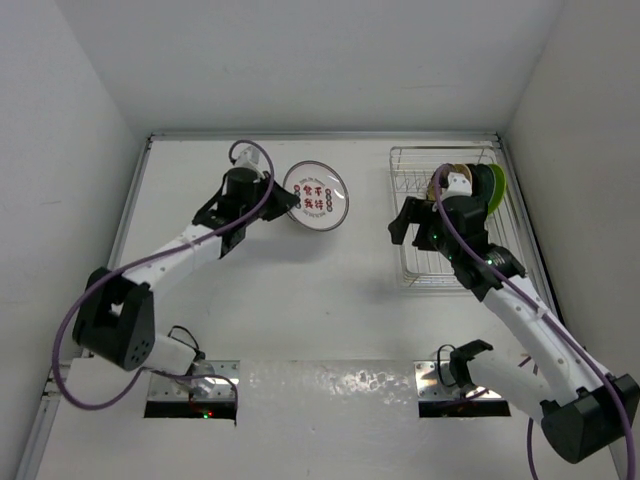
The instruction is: Unload the plates from the dish rack
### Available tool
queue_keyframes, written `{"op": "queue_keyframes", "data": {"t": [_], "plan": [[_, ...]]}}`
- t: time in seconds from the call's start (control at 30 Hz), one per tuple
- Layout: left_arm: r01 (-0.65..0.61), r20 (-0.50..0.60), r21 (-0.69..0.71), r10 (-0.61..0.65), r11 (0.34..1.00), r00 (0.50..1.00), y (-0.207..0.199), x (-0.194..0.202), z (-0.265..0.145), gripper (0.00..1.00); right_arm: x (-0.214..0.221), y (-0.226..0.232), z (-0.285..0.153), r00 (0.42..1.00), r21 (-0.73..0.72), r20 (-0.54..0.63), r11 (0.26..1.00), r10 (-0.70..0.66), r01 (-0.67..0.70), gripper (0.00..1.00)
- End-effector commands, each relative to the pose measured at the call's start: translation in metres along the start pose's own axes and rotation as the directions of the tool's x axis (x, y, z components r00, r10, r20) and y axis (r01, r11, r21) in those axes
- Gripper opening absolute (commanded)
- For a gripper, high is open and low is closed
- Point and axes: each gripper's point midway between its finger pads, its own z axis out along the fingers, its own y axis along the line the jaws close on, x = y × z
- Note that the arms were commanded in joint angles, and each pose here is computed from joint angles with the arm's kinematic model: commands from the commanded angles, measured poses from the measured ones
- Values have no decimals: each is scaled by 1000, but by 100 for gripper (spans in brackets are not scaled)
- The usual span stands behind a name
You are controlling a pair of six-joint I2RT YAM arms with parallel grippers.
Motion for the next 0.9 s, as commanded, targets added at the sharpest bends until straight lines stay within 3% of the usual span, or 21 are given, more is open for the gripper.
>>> {"op": "queue_keyframes", "data": {"t": [0.0,0.17,0.33,0.37,0.53,0.67,0.8,0.83,0.87], "plan": [[18,81,0,-18,1000,997,-2,-39,30,0,-7,-19,-10,997,90,27,994,-66,63,99],[70,37,8,-71,997,997,16,-52,72,0,-5,-21,-15,992,85,6,988,-128,127,99],[73,-22,-15,-74,997,997,34,-42,108,2,2,-26,-16,983,89,-21,979,-180,181,99],[75,-26,-19,-76,997,997,37,-40,111,13,3,-27,-16,982,92,-27,978,-185,187,99],[75,-72,-23,-76,997,995,48,-26,126,34,6,-30,-12,980,103,-42,975,-196,199,99],[92,-117,-75,-100,993,988,62,-9,127,76,6,-33,-8,980,126,-51,973,-190,195,99],[84,-188,-227,-128,970,974,87,16,127,89,8,-31,-1,980,132,-95,973,-176,188,99],[79,-211,-246,-133,966,968,91,26,129,98,6,-28,0,980,121,-101,975,-174,186,99],[77,-219,-260,-137,962,966,94,29,128,100,10,-27,5,977,115,-126,976,-172,186,99]]}}
